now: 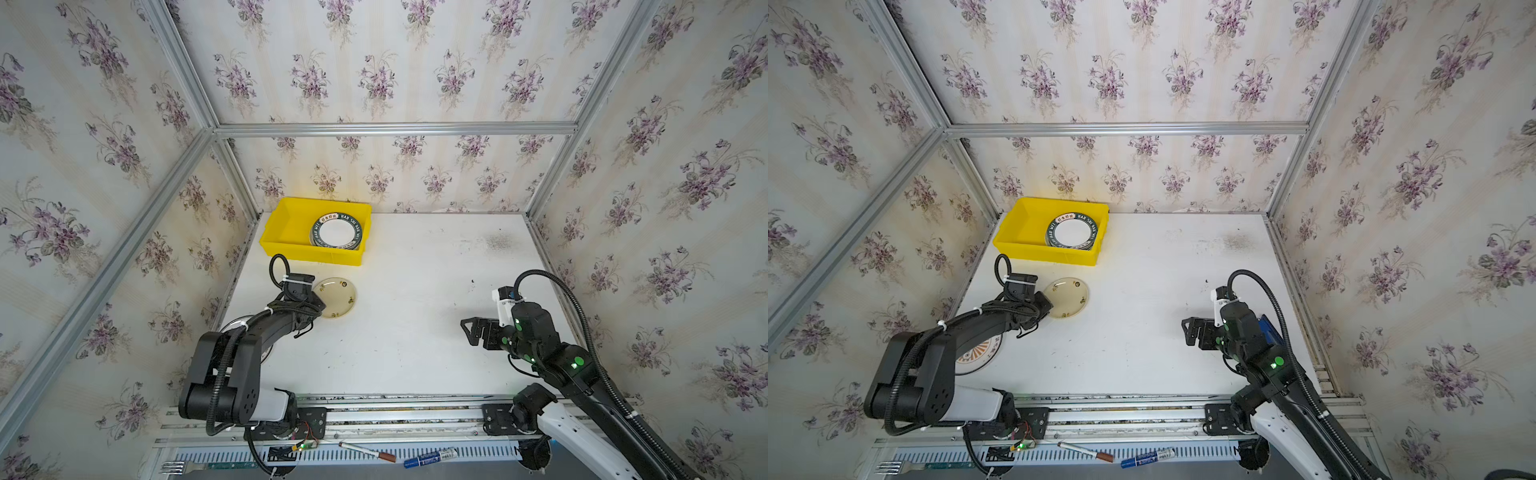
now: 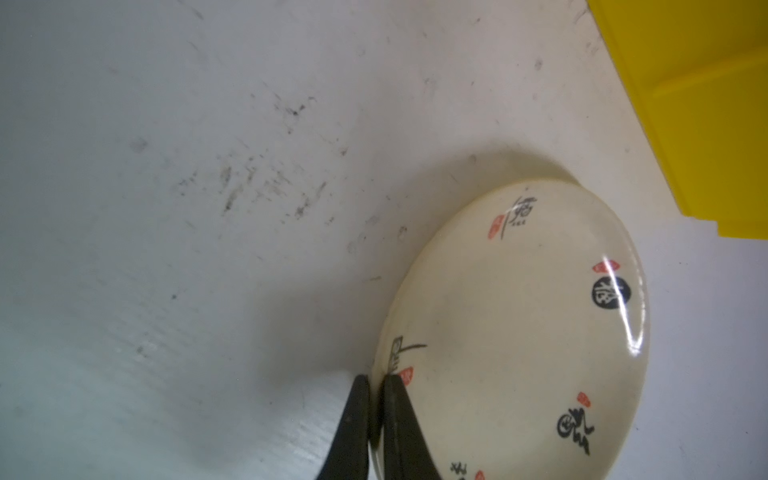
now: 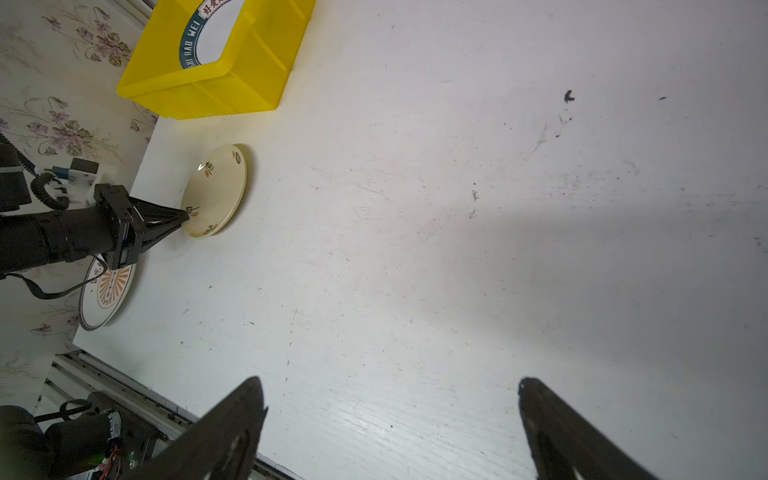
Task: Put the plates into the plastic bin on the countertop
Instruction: 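Grip the cream plate's rim with the left gripper and tilt it upright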
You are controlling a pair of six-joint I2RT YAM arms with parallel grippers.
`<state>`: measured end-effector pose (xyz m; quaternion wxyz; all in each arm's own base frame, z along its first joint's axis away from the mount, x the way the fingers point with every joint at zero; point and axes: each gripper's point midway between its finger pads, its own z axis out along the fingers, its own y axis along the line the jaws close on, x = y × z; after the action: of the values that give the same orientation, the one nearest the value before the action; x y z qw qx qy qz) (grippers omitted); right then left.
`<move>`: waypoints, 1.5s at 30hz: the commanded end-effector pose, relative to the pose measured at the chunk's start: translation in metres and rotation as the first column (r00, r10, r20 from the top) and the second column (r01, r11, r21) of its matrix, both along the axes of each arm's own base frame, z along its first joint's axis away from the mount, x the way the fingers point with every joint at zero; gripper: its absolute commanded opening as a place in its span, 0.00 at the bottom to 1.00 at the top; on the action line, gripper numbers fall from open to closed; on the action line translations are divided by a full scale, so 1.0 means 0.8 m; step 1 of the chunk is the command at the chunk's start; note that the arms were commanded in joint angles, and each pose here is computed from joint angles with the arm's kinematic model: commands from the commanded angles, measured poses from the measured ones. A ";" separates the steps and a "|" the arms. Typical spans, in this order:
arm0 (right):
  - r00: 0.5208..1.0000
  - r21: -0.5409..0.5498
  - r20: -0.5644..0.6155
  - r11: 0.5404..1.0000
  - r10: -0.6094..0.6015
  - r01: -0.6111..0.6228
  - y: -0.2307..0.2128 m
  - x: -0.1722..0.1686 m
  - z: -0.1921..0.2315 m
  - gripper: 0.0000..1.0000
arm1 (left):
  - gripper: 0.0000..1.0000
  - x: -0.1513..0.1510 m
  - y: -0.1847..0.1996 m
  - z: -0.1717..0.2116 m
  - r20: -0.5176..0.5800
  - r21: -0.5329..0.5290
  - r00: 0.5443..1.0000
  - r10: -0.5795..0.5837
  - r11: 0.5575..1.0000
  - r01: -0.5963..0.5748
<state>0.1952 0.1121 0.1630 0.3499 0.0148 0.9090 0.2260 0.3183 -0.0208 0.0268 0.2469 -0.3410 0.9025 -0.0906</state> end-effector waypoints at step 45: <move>0.999 0.142 -0.016 0.989 -0.040 0.041 0.015 0.007 0.010 0.97 | 0.00 -0.010 -0.074 0.105 0.254 -0.108 0.950 -0.180 0.971 0.212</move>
<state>0.1942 0.1202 0.1598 0.3308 0.0539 0.9035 0.2670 0.3043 -0.0748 0.0969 0.3068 -0.2554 0.8947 -0.2005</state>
